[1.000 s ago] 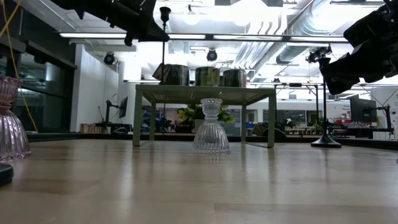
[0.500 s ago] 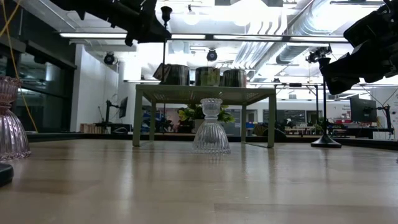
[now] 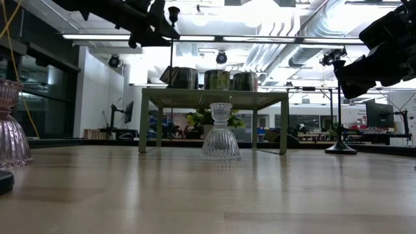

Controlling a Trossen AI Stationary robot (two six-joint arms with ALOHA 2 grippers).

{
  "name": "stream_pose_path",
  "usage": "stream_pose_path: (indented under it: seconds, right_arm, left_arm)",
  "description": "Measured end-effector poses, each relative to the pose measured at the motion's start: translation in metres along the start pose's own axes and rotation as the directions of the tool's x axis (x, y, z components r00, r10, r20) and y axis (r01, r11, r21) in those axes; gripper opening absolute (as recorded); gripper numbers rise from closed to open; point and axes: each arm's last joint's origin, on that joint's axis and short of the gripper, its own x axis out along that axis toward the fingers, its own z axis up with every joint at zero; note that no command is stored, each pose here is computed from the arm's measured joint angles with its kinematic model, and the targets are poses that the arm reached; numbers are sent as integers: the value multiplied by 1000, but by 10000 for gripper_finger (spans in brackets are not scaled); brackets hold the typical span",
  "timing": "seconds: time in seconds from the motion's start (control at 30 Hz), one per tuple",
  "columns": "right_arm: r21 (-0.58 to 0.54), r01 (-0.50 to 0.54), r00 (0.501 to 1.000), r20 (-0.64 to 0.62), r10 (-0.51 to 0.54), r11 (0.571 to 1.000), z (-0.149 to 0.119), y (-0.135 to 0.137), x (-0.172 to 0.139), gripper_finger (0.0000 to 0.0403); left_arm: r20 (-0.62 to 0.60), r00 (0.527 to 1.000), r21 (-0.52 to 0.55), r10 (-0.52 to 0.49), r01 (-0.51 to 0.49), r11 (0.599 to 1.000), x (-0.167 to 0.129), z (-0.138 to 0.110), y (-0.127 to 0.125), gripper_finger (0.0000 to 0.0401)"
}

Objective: Pick & Place candle stick holders
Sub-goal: Put the top black candle holder on the shelf aligned with the black candle holder

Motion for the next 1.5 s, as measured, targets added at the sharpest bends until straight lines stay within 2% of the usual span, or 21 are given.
stream_pose_path:
  seconds: [0.3, 0.63, 0.97, 1.1, 1.5]
  right_arm:
    - [0, 0, 1000, 0, 0, 1000, 0, 0, 0, 4]
    - [0, 0, 1000, 0, 0, 1000, 0, 0, 0, 4]
    - [0, 0, 1000, 0, 0, 1000, 0, 0, 0, 4]
    - [0, 0, 1000, 0, 0, 1000, 0, 0, 0, 3]
    - [0, 0, 1000, 0, 0, 1000, 0, 0, 0, 4]
  left_arm:
    - [2, 1000, -1, 0, 0, 1000, -1, 1, 0, 267]
    - [16, 1000, -5, 2, -2, 1000, -15, 1, 4, 267]
    - [-16, 1000, 11, 4, -3, 1000, -28, 1, 8, 267]
    - [-67, 998, 27, 4, -2, 1000, -38, -1, 11, 267]
    - [-235, 959, 47, -160, 176, 983, -76, -10, 5, 267]
